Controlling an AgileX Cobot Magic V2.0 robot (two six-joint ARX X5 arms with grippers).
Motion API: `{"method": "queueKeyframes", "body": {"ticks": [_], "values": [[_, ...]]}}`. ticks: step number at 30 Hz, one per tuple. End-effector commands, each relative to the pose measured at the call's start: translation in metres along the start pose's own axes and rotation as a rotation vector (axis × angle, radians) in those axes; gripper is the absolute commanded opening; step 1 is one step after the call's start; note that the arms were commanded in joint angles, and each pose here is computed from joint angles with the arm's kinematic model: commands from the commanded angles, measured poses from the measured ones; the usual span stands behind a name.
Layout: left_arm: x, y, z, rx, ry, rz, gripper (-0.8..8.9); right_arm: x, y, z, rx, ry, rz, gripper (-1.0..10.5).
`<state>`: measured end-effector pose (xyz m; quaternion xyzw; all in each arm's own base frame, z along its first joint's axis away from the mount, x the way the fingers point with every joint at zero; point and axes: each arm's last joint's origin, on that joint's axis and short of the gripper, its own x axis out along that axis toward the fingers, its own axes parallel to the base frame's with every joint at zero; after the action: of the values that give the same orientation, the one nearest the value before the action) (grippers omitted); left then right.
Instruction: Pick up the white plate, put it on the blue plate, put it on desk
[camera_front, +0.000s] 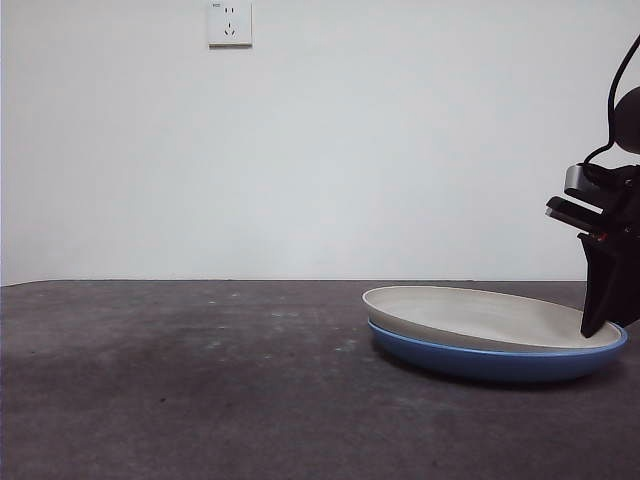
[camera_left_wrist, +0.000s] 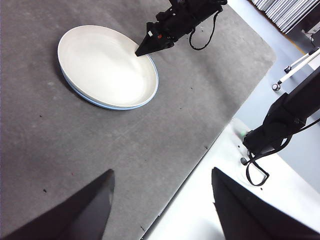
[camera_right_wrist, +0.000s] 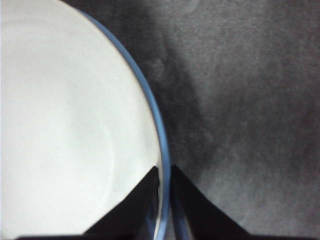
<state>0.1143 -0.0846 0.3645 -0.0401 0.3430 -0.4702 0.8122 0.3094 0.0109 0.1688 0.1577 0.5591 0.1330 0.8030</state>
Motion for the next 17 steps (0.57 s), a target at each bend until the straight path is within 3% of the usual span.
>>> {"method": "queueKeyframes", "body": {"ticks": [1,7,17], "values": [[0.0,-0.001,0.002,0.022,-0.006,-0.007,3.11,-0.007,0.001,0.003,0.009,-0.029,-0.006,0.1],[0.0,-0.001,0.003,0.022,-0.006,-0.006,3.11,-0.036,0.011,0.005,0.002,-0.126,0.017,0.1],[0.0,-0.001,0.003,0.022,-0.006,-0.006,3.11,-0.068,0.046,-0.001,-0.051,-0.217,0.124,0.1]]}}
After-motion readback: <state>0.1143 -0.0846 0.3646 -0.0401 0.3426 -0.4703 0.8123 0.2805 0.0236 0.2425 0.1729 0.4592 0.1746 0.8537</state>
